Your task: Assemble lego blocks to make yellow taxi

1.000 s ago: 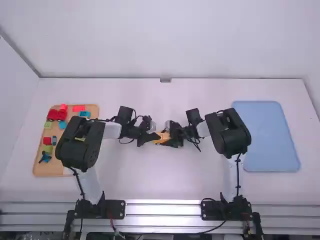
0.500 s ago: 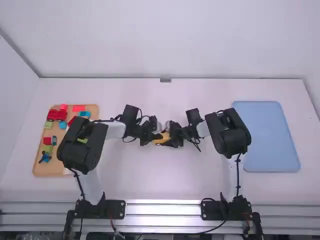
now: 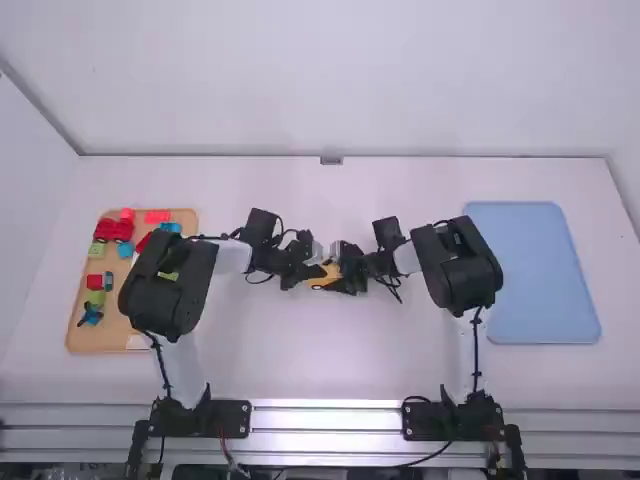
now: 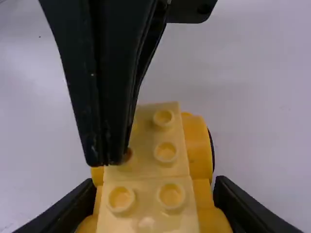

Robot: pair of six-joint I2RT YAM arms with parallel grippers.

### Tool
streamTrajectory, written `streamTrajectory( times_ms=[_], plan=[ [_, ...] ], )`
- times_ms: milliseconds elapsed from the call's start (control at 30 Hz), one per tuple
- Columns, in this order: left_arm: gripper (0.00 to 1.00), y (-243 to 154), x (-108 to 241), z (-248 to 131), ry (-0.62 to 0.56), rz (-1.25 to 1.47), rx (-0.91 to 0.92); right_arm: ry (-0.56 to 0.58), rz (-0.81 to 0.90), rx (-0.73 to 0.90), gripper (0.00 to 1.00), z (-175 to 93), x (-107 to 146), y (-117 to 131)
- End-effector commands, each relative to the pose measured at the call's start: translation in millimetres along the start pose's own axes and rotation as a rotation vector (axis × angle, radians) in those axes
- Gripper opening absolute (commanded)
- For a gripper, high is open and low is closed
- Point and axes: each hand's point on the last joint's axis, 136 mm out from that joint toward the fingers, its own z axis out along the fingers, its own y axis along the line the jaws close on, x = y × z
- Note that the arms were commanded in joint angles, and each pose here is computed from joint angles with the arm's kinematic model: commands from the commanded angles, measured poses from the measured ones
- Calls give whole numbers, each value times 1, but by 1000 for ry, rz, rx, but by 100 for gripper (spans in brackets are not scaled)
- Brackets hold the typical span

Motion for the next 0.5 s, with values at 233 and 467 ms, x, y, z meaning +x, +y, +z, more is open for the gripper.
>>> streamTrajectory(
  times_ms=[233, 467],
  plan=[
    [2, 28, -51, -42, 78, 34, -108, 101, 87, 24, 58, 3, 30, 5],
    [99, 37, -74, -65, 137, 50, -177, 102, 89, 23, 63, 3, 28, 2]
  ],
)
